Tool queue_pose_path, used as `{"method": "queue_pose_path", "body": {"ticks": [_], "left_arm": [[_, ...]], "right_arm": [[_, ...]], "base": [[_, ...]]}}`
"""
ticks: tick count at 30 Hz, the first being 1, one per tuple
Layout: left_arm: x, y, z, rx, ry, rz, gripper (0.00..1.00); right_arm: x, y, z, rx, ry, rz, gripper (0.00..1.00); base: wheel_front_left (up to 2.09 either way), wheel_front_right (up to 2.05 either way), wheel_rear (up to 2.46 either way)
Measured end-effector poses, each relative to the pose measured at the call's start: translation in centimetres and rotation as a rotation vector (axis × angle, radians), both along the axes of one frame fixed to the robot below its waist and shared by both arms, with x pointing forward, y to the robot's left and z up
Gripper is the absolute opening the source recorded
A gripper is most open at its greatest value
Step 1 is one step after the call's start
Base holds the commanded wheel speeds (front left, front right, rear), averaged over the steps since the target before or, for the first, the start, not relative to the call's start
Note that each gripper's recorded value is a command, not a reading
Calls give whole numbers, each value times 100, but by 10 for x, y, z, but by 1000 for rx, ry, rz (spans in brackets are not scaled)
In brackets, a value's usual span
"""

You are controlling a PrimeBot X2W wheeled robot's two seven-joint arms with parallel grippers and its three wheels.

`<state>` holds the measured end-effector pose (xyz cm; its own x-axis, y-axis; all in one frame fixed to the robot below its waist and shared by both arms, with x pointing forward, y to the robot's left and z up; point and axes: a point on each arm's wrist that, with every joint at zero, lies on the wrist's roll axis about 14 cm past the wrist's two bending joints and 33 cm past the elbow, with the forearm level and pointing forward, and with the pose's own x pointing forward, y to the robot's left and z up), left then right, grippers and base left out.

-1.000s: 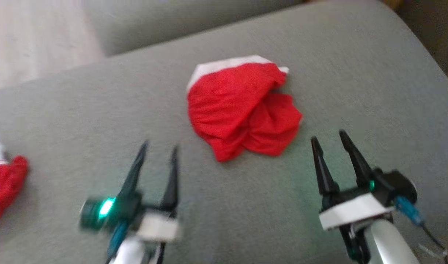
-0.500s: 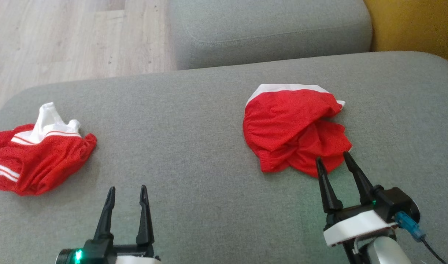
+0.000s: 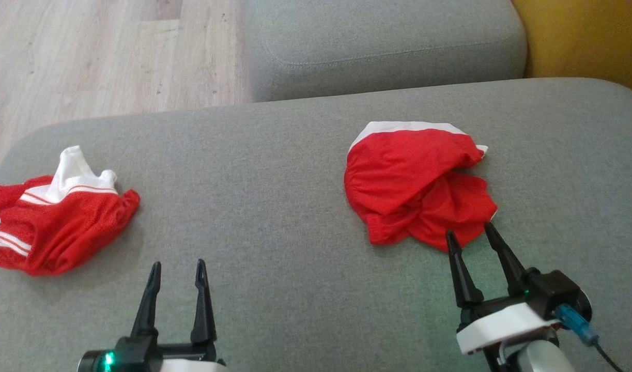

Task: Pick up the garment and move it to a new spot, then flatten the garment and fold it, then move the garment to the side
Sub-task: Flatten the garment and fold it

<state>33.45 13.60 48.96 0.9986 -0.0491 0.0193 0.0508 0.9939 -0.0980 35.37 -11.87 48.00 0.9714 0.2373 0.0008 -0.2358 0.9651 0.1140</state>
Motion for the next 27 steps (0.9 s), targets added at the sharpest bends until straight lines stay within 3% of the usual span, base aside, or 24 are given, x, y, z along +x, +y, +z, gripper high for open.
{"method": "queue_pose_path", "body": {"ticks": [21, 27], "left_arm": [[3, -10, -8, -8, 29, -26, 100], [9, -42, -18, -6, 55, -163, 100]], "right_arm": [[-2, -3, -5, -6, 15, -10, 100], [-1, -8, -7, -4, 23, -26, 100]], "base": [[0, 0, 0], [0, 0, 0]]}}
